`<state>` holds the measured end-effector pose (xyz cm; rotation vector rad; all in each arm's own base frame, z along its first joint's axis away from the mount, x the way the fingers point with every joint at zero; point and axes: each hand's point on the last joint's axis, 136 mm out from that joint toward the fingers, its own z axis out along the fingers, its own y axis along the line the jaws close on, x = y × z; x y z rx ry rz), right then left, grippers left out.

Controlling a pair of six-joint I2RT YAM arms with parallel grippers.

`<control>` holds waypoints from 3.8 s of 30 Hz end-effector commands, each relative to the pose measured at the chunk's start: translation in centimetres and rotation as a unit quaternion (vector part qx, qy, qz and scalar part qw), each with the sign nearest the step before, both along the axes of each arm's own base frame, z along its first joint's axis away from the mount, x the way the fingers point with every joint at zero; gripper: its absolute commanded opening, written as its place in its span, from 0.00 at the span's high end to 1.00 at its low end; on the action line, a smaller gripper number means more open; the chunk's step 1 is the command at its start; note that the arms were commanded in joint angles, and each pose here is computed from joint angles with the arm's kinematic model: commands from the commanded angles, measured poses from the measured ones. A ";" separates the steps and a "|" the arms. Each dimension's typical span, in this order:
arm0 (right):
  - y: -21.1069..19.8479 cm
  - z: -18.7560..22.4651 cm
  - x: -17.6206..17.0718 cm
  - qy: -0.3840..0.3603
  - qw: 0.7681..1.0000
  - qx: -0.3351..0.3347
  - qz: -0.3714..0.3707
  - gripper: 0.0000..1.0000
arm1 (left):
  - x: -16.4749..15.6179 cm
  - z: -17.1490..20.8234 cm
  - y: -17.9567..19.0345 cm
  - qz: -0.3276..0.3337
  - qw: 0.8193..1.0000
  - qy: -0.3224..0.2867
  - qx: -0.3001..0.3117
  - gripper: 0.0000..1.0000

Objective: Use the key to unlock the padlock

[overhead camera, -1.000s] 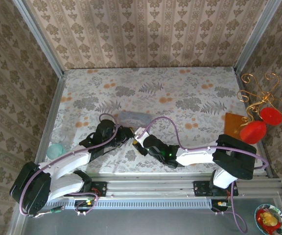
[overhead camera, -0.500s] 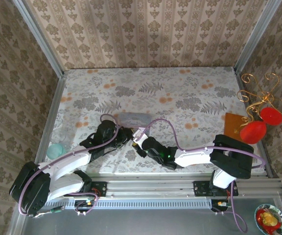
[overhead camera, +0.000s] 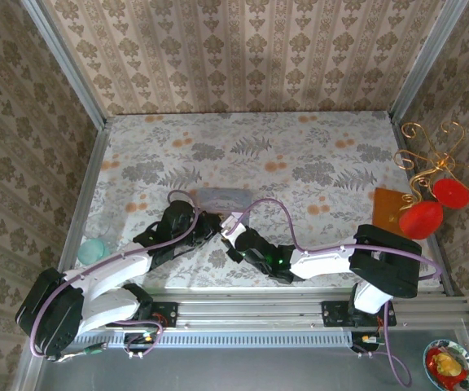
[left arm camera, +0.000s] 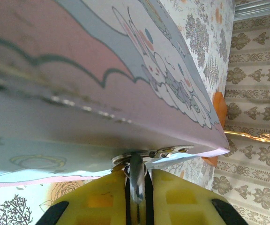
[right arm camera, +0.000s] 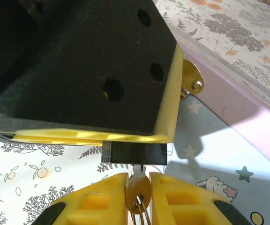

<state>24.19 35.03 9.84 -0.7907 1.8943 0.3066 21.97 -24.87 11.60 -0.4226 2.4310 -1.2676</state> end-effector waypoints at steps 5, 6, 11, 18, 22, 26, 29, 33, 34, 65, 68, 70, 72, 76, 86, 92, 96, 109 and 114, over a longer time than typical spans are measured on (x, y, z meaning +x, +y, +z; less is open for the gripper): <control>1.9 -0.9 -1.5 0.127 0.989 0.069 0.045 0.88 | 0.5 0.6 -0.7 -0.012 1.000 -0.023 0.000 1.00; 2.0 -1.2 -1.7 0.156 0.982 0.091 0.051 0.89 | 0.5 0.6 -0.8 -0.014 1.000 -0.025 0.006 1.00; 0.4 -1.8 -1.0 0.250 0.941 0.225 0.022 0.93 | 0.8 0.1 -1.0 -0.017 0.999 -0.026 0.017 1.00; -1.1 -3.3 -0.3 0.247 0.951 0.183 -0.025 0.74 | 1.9 -0.6 -1.2 -0.022 0.998 -0.037 0.054 1.00; -2.8 -3.3 0.1 0.241 0.951 0.188 -0.049 0.56 | 2.6 -1.6 -1.3 -0.026 0.996 -0.040 0.081 1.00; -4.6 -3.5 0.4 0.252 0.943 0.206 -0.077 0.50 | 3.1 -2.7 -1.3 -0.028 0.993 -0.039 0.107 1.00; -5.8 -3.9 0.8 0.283 0.925 0.228 -0.113 0.52 | 3.2 -3.1 -1.2 -0.040 0.987 -0.028 0.154 1.00; -5.9 -3.1 0.8 0.287 0.919 0.246 -0.116 0.53 | 3.2 -3.7 -1.3 -0.041 0.986 -0.025 0.157 1.00; -6.0 -3.0 0.9 0.286 0.919 0.246 -0.119 0.53 | 3.2 -3.8 -1.4 -0.042 0.986 -0.024 0.157 0.99; -5.6 0.1 0.0 0.295 0.908 0.274 -0.118 0.49 | 5.2 3.0 4.7 -0.133 0.971 -0.148 0.129 0.35; -4.5 0.4 0.0 0.308 0.901 0.284 -0.114 0.47 | 6.5 3.0 4.2 -0.152 0.964 -0.155 0.151 0.34; -4.2 -0.3 0.0 0.311 0.904 0.270 -0.118 0.45 | 7.4 2.7 4.7 -0.148 0.962 -0.152 0.174 0.33; -4.0 -0.6 0.1 0.314 0.903 0.266 -0.121 0.44 | 8.1 2.0 5.1 -0.143 0.961 -0.141 0.189 0.32; -3.0 -1.0 0.5 0.327 0.908 0.237 -0.111 0.42 | 8.7 0.3 5.5 -0.146 0.958 -0.112 0.218 0.30; -3.9 -3.2 3.4 0.333 0.919 0.166 -0.130 0.42 | 10.2 -2.8 3.7 -0.160 0.964 -0.089 0.194 0.30; -4.1 -3.3 6.0 0.330 0.923 0.157 -0.123 0.42 | 9.5 -4.7 3.6 -0.157 0.964 -0.069 0.204 0.32; -5.2 -3.9 7.6 0.356 0.904 0.199 -0.129 0.43 | 8.9 -5.5 3.2 -0.157 0.965 -0.064 0.202 0.34; -6.2 -3.9 5.3 0.382 0.867 0.284 -0.150 0.49 | 7.4 -7.8 3.6 -0.123 0.965 -0.034 0.230 0.36; -5.3 -4.7 5.1 0.382 0.869 0.273 -0.159 0.54 | 7.3 -8.1 3.9 -0.112 0.966 -0.029 0.233 0.37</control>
